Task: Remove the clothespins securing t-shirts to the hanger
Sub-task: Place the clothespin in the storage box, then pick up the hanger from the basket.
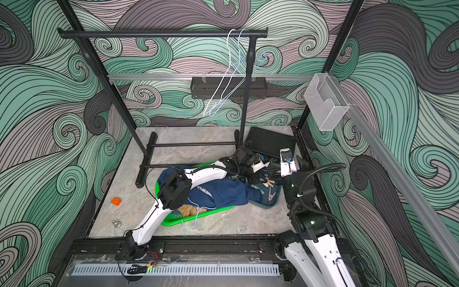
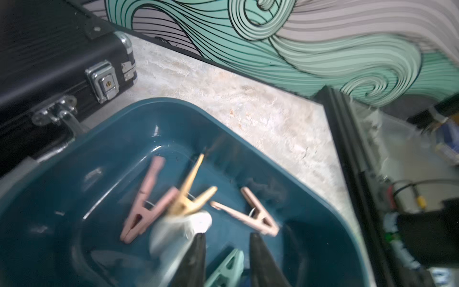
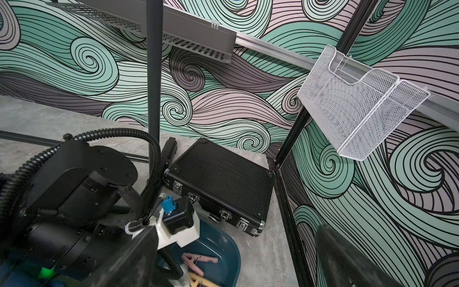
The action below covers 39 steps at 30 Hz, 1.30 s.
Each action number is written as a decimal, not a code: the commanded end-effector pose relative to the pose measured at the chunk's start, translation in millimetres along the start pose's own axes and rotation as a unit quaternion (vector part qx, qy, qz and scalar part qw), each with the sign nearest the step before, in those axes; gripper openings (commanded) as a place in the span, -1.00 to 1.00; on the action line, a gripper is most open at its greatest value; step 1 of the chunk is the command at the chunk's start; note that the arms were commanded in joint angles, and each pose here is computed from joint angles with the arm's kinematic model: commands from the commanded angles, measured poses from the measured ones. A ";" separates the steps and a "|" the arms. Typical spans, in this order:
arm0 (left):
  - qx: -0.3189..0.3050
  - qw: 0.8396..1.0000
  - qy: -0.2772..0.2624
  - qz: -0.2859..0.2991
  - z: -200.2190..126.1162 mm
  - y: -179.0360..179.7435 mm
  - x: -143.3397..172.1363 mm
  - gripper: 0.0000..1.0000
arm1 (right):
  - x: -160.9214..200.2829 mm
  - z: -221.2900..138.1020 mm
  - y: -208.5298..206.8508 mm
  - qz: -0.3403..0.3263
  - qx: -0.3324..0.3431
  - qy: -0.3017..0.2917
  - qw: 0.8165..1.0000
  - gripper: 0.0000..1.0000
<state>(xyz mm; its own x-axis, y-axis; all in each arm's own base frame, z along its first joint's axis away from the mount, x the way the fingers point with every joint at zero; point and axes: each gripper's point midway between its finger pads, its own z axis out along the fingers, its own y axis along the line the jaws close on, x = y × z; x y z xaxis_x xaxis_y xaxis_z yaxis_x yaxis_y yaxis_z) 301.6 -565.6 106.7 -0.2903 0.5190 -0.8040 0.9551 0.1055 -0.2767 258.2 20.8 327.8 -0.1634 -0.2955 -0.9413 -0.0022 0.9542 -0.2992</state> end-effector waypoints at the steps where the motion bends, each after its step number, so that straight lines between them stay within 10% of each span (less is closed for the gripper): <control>1: 0.000 1.000 0.000 0.002 3.9 -5.9 -5.3 -0.32 | 1.9 -4.5 0.1 0.009 -0.005 -0.002 1.000 0.98; 15: -0.122 0.987 -0.069 0.073 -147.4 -38.9 -92.4 -0.03 | 3.8 -9.2 24.3 -0.002 -0.074 -0.012 0.997 0.98; 28: -0.351 0.933 -0.033 -0.075 -355.9 -25.3 67.1 0.12 | 31.0 -58.9 146.9 -0.032 -0.395 0.034 0.918 0.78; 39: -0.436 0.874 -0.022 -0.212 -417.5 -14.8 172.0 0.19 | 58.8 -98.0 253.3 -0.194 -0.508 0.058 0.837 0.72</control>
<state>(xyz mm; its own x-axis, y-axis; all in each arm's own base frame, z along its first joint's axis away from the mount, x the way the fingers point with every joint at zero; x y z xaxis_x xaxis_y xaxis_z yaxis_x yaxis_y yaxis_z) 267.6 -139.9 201.9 -0.5520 0.2936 -0.7805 0.5058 0.8620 -0.0335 151.2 236.7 201.7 -0.1010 -0.6397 -0.7619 -0.9105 0.3682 -0.1884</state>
